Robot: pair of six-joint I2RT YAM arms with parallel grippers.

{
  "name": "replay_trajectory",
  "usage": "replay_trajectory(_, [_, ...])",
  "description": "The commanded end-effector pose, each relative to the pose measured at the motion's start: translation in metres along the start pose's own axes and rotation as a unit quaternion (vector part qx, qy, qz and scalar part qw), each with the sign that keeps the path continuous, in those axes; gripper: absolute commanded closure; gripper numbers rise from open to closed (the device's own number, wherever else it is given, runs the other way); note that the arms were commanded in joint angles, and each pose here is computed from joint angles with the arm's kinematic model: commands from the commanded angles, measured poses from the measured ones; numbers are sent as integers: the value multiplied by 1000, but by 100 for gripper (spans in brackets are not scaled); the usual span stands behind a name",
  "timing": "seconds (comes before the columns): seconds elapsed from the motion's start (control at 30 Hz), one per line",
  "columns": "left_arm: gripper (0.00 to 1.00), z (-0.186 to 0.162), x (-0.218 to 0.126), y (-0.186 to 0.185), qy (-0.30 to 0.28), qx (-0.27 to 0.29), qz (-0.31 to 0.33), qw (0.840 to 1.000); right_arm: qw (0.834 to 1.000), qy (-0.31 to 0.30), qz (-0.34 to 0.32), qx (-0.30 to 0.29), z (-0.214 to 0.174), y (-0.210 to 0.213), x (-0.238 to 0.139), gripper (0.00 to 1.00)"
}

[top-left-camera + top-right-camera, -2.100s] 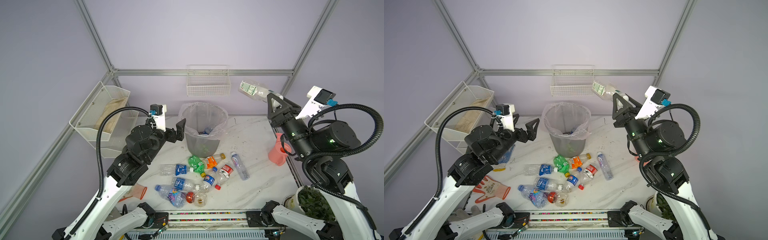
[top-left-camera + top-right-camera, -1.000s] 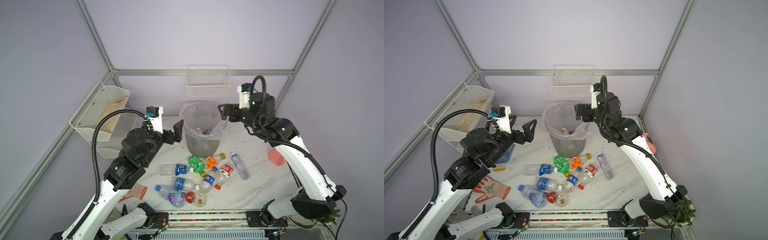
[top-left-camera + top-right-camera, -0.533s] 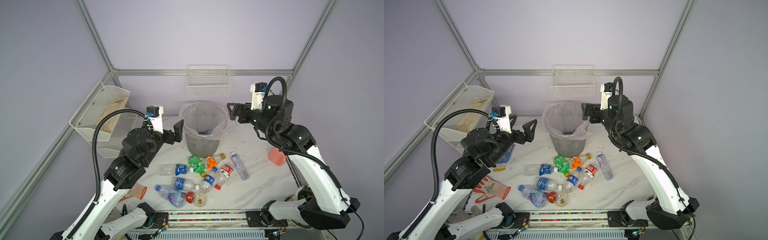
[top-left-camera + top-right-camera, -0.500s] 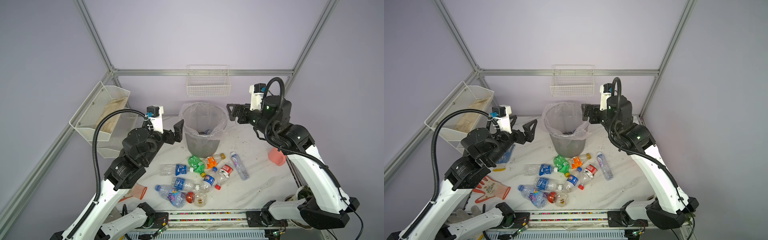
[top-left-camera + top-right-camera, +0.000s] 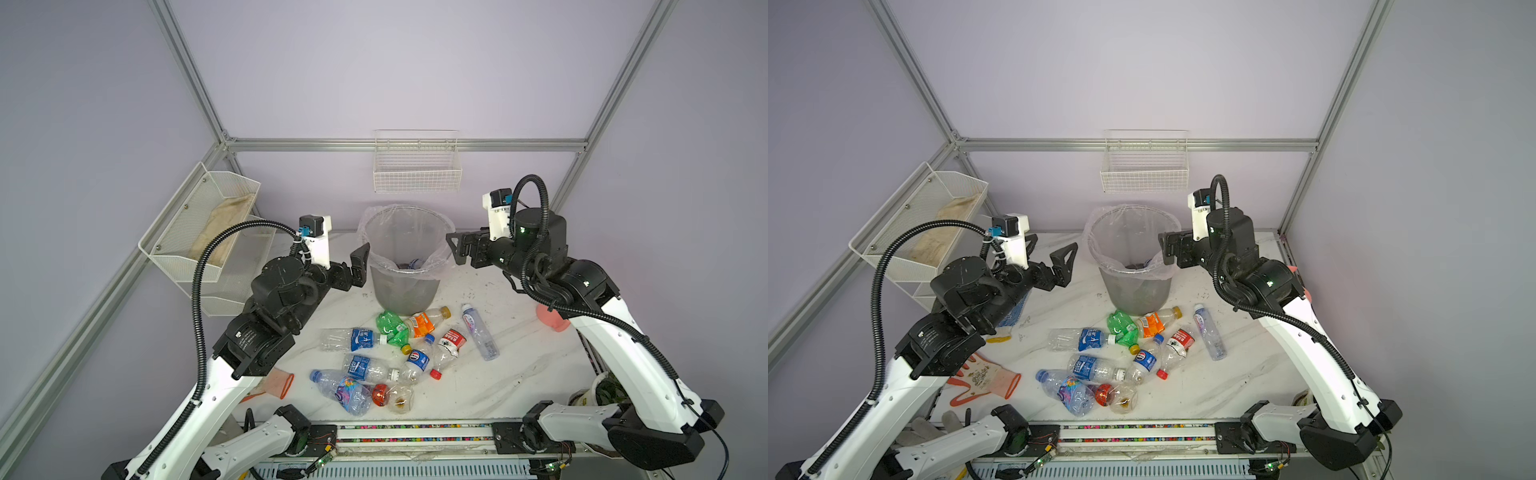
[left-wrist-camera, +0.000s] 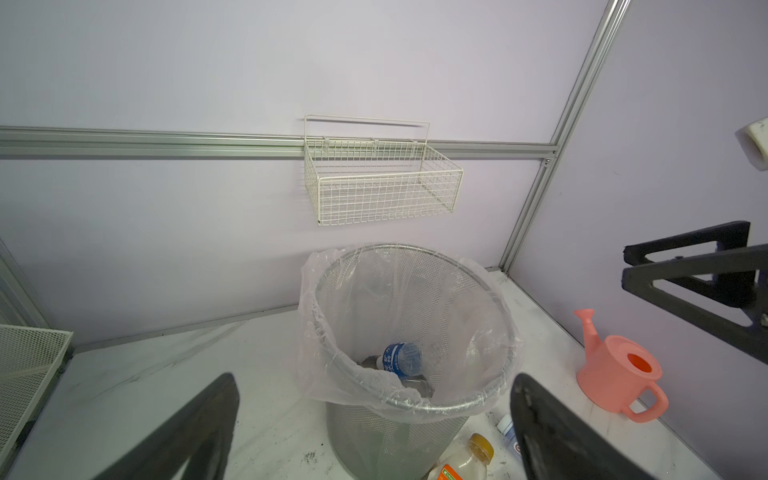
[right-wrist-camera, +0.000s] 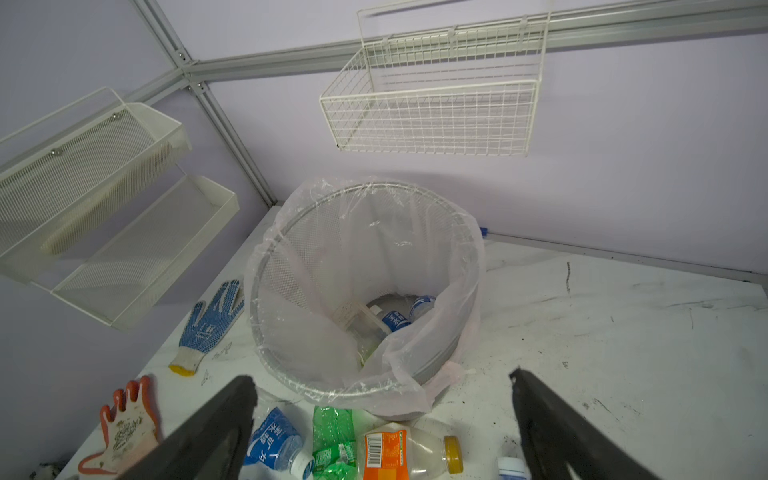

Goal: Throw the plastic bottles in the bin
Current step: 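Lower the right gripper to the colorful-label bottle while the left arm draws back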

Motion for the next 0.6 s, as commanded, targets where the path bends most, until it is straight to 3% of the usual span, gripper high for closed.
replay_trajectory(0.0, [0, -8, 1, 6, 0, -24, 10, 1000, 998, 18, 50, -32, -9, 8, 0, 2])
replay_trajectory(0.17, [0, -19, 8, 37, 22, -93, 41, 995, 994, 37, 93, -44, -19, 20, 5, 3])
replay_trajectory(0.33, [0, -32, 8, 89, 28, -243, 40, 969, 987, 61, 136, -63, -31, 48, 12, 3])
replay_trajectory(0.57, [0, -40, 9, 123, 17, -361, 10, 932, 968, 114, 199, -100, -67, 101, 29, 3])
Point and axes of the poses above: each gripper's point midway between its finger pads, its own x axis out along the fingers, its own y axis along the line the jaws close on, z = x × y, the point moved 10 cm from there along -x, back along the fingers, and after that the axes turned 8 degrees about -x, right-handed, at the moved point
